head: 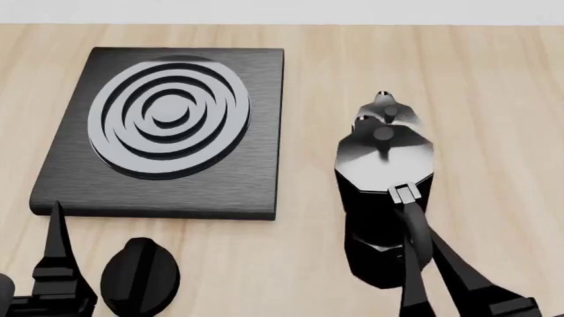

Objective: Put the right moka pot on the stove.

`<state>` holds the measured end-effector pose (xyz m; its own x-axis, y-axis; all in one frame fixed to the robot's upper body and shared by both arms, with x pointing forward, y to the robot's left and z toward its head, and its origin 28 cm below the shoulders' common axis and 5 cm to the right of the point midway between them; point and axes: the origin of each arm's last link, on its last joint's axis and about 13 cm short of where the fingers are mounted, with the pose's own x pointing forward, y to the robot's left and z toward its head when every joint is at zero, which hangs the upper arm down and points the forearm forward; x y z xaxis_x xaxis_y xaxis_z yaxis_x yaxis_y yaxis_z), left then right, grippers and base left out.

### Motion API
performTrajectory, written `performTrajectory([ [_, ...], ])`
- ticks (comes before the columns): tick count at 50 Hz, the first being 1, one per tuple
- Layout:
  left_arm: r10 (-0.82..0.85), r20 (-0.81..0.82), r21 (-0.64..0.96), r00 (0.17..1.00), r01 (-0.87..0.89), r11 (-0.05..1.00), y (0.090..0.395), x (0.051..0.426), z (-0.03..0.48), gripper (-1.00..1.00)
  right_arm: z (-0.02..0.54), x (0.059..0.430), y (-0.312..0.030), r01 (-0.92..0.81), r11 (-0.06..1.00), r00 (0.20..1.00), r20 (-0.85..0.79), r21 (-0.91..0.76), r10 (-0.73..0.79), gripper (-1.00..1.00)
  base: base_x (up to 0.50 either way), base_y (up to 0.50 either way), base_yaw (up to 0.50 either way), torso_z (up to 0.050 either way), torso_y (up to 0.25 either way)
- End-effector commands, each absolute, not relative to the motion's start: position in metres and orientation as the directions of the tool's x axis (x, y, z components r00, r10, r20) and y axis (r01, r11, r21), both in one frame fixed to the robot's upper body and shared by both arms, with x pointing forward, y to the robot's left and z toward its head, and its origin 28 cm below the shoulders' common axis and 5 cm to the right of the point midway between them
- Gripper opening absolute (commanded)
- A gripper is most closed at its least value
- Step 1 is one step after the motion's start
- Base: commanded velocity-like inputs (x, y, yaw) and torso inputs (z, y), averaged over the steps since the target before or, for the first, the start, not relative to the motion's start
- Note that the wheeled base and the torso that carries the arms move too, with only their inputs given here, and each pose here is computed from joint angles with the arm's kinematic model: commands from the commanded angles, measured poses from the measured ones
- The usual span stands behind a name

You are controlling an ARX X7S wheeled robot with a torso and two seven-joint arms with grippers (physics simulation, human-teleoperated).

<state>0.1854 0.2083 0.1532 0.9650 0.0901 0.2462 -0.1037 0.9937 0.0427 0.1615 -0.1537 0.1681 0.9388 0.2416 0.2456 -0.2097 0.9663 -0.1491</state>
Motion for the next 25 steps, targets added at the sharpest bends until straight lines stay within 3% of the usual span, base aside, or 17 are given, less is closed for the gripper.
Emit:
performTrajectory([
  [1, 0.090, 0.245, 0.042, 0.965, -0.103, 0.994, 0.208, 0.185, 0.154, 1.00, 0.175, 0.169, -0.145, -0.243, 0.953, 0.915, 0.283, -0.183, 0.288, -1.00, 0.00, 0.00, 0.00, 0.000, 0.000],
  [25, 0.090, 0.246, 0.039, 0.965, -0.103, 0.994, 0.209, 0.185, 0.153, 1.00, 0.190, 0.187, -0.125, -0.338, 0.921, 0.885, 0.267, -0.196, 0.381, -1.00, 0.00, 0.00, 0.00, 0.001, 0.001],
])
